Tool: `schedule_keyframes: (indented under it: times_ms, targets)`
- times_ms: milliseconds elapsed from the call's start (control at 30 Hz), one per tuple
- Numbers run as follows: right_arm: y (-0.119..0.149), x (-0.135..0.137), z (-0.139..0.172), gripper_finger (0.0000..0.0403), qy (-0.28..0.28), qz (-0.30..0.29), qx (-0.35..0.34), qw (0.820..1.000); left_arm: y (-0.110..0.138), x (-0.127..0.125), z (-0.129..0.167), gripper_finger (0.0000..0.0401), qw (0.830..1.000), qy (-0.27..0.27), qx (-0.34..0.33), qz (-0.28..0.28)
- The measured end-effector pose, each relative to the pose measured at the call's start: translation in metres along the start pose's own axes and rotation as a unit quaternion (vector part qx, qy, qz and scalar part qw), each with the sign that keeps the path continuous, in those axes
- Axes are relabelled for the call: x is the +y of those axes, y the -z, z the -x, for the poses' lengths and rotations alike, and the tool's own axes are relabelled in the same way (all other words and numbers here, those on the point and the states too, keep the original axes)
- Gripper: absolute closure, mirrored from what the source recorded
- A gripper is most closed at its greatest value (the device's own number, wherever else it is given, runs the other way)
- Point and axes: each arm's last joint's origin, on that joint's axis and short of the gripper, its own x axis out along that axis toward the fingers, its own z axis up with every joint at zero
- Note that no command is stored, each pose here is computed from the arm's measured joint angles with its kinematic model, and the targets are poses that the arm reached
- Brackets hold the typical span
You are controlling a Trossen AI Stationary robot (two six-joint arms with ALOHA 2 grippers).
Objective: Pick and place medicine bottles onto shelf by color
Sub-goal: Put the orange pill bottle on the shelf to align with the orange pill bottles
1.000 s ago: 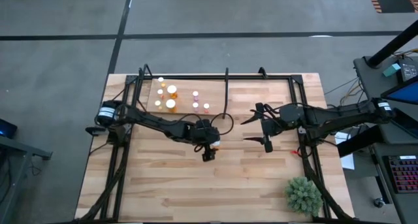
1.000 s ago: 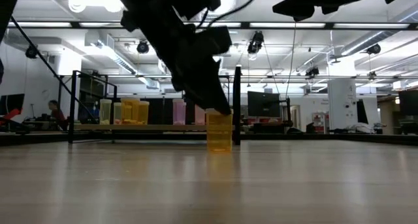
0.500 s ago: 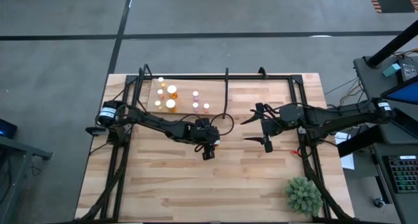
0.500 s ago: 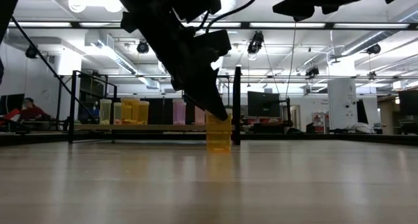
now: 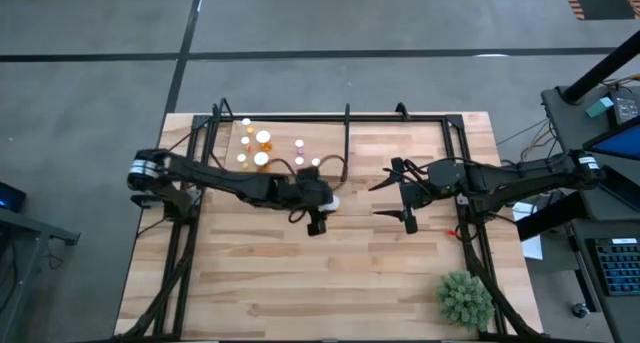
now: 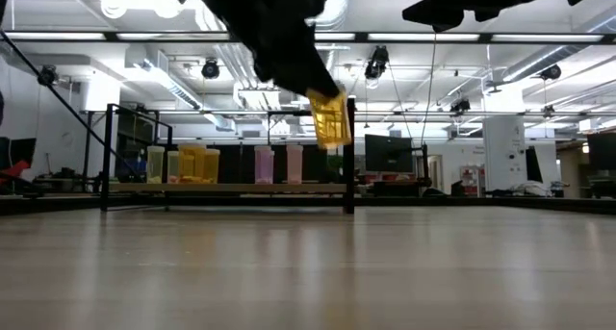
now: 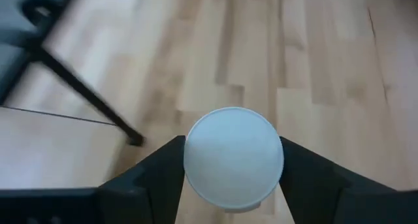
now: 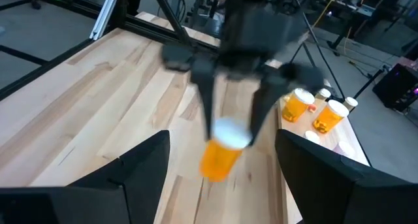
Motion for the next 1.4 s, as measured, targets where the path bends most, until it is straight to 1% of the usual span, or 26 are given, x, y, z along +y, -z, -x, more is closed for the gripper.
schedule_keyframes:
  times_ms: [100,200,300,400,533,600,667,767,867,967,1167,1400]
  targets:
    - [0.0,0.0,0.0,0.0135,0.0,0.0,0.0,1.0,-0.009,0.012,0.022,0.0204,1.0,-0.011,-0.018,-0.004]
    - [0.0,0.0,0.0,0.0135,0.0,0.0,0.0,1.0,-0.017,0.034,0.048,0.0204,0.999,-0.039,-0.024,0.006]
    - [0.0,0.0,0.0,0.0135,0.001,0.0,-0.002,1.0,-0.019,0.068,0.072,0.0204,0.994,-0.104,-0.031,0.028]
    - [-0.001,-0.001,0.0,0.0135,0.002,0.0,-0.003,1.0,-0.011,0.106,0.089,0.0204,0.981,-0.182,-0.02,0.061]
    - [-0.001,-0.001,0.0,0.0135,0.002,0.0,-0.003,1.0,0.006,0.16,0.095,0.0205,0.959,-0.259,0.01,0.117]
    - [-0.001,0.0,0.0,0.0135,0.002,0.0,-0.003,1.0,0.015,0.185,0.092,0.0205,0.945,-0.292,0.022,0.149]
    - [-0.001,-0.001,0.0,0.0135,0.002,0.0,-0.003,1.0,0.025,0.204,0.086,0.0205,0.933,-0.313,0.041,0.174]
    - [-0.001,-0.001,0.0,0.0135,0.002,0.0,-0.003,1.0,0.04,0.225,0.072,0.0205,0.917,-0.33,0.068,0.215]
    - [-0.001,-0.001,0.0,0.0135,0.002,0.005,-0.003,1.0,0.052,0.238,0.06,0.0205,0.902,-0.342,0.088,0.25]
    - [-0.001,-0.001,0.0,0.0135,0.002,0.006,-0.003,1.0,0.061,0.245,0.047,0.0205,0.892,-0.346,0.106,0.271]
    - [-0.001,-0.001,0.0,0.0135,0.002,0.006,-0.003,1.0,0.07,0.248,0.033,0.0205,0.883,-0.351,0.125,0.286]
    - [-0.001,-0.001,0.0,0.0135,0.002,0.007,-0.002,1.0,0.077,0.247,0.03,0.0205,0.878,-0.351,0.137,0.294]
